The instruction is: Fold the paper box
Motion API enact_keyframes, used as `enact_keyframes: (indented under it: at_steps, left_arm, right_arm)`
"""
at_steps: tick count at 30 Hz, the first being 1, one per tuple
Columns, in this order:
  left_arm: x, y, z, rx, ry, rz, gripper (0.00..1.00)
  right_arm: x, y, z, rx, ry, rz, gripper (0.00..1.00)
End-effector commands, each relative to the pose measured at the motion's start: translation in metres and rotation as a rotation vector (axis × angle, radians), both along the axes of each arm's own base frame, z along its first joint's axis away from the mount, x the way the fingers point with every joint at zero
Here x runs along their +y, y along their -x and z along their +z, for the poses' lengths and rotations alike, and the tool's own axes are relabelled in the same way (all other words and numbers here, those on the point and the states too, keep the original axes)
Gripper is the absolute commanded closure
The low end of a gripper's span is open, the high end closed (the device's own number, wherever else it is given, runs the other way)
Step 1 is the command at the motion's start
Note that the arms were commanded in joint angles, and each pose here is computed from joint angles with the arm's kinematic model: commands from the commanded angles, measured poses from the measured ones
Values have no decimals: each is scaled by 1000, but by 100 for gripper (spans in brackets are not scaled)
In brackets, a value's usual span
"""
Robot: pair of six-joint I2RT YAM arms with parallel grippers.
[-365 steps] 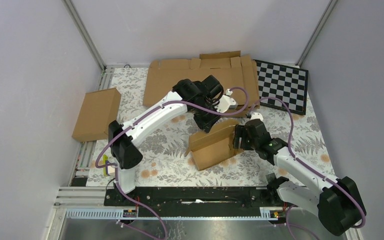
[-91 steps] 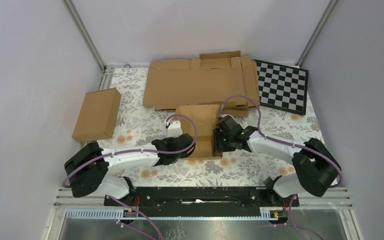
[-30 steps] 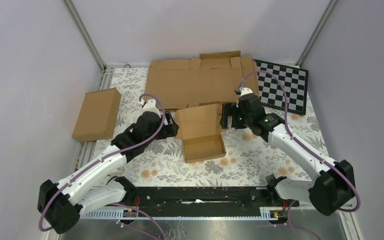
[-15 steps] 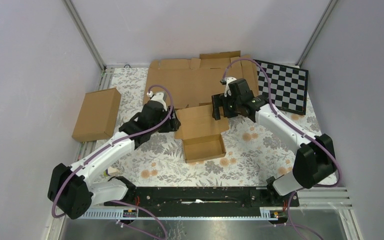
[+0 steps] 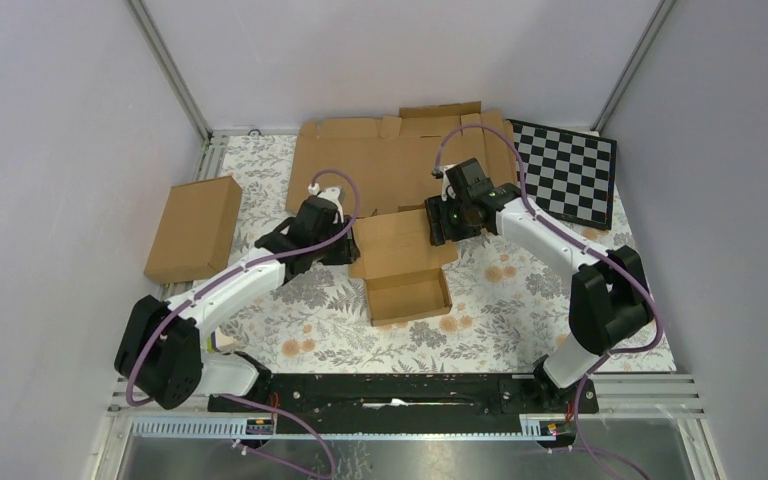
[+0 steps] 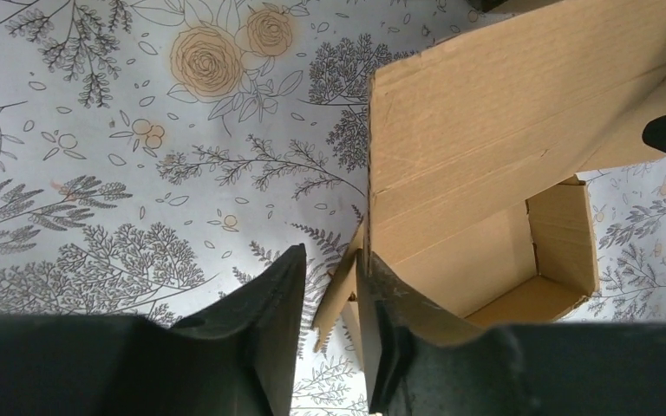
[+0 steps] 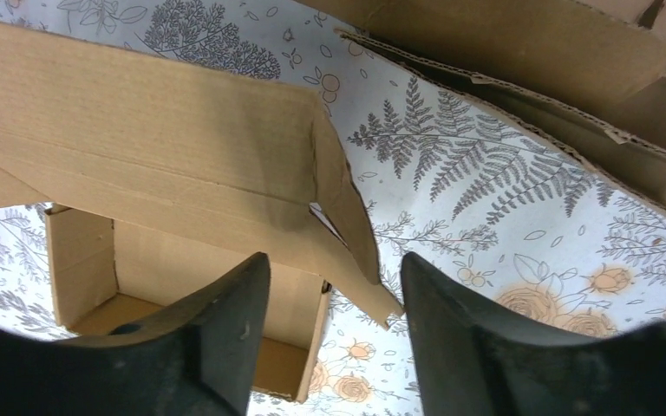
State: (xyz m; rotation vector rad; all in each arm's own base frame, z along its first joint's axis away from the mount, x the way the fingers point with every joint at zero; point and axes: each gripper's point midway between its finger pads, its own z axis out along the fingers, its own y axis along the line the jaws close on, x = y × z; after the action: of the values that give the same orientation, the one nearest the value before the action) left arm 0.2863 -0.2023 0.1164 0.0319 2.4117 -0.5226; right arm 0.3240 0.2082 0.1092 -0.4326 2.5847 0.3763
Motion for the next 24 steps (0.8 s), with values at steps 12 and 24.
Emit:
enact_keyframes:
  at_steps: [12, 24]
  left_arm:
    - [-20, -25, 38, -88, 33, -69, 100]
    - [-24, -37, 60, -331, -12, -12, 100]
  right_arm:
    - [11, 1, 32, -36, -84, -1, 66]
    - [22, -1, 53, -231, -168, -85, 100]
